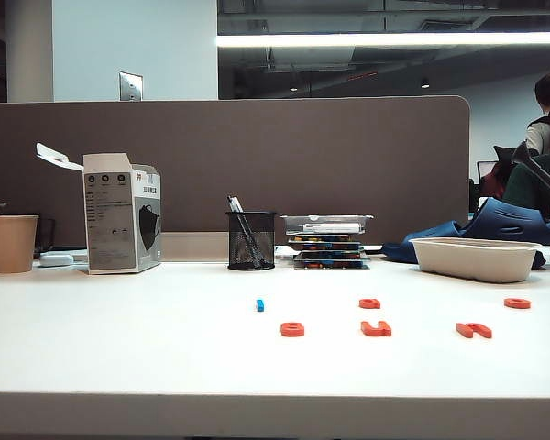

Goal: Select the appropriate letters from the row of letter magnets placed on the table to arrange into the word "sun".

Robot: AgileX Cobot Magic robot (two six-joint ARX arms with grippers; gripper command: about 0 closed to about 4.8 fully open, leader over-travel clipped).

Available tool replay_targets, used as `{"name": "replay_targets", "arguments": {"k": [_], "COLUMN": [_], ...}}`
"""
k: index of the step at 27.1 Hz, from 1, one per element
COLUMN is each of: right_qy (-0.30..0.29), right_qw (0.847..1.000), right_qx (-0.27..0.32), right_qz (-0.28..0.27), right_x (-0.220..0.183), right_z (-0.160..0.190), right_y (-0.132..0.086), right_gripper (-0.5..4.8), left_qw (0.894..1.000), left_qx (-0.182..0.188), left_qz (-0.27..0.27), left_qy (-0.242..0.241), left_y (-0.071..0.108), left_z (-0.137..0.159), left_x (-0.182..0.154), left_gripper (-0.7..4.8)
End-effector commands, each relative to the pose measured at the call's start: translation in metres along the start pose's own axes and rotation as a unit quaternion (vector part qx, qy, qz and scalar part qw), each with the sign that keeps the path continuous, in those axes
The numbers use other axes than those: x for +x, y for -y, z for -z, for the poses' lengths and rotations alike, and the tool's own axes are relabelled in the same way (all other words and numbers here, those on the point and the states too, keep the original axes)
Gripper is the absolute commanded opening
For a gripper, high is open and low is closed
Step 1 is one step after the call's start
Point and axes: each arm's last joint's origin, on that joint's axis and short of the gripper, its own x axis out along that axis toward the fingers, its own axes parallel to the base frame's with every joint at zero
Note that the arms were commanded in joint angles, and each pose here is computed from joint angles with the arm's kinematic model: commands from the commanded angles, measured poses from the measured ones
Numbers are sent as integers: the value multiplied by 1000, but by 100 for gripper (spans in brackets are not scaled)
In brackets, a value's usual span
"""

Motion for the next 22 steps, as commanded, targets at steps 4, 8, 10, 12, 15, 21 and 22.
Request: {"name": "replay_targets", "arguments": {"k": [4, 8, 10, 12, 15, 21, 22], "right_qy": [-3, -3, -3, -4, -4, -4, -4], "right_qw": [1000, 1000, 1000, 1000, 1000, 1000, 1000], "right_qx": [-13, -14, -14, -14, -14, -14, -14], "right_qz": [3, 4, 5, 5, 4, 4, 4], "right_x": [1, 1, 1, 1, 1, 1, 1], "right_z": [4, 4, 4, 4, 5, 5, 5], "right_y": [0, 0, 0, 1, 0, 0, 0], "right_gripper": [-5, 28, 60, 60, 59, 59, 59], "left_qw": [999, 1000, 1000, 1000, 1000, 1000, 1000], "left_qx": [3, 3, 3, 1, 1, 1, 1], "left_qz": [12, 10, 10, 11, 11, 10, 10], "left_qy": [37, 28, 28, 24, 21, 21, 21], "left_y": [-1, -1, -1, -1, -1, -1, -1], "left_z": [12, 15, 15, 16, 17, 16, 16], "left_x": [4, 4, 4, 4, 4, 4, 4], "left_gripper": [-5, -5, -5, -5, -5, -5, -5]}}
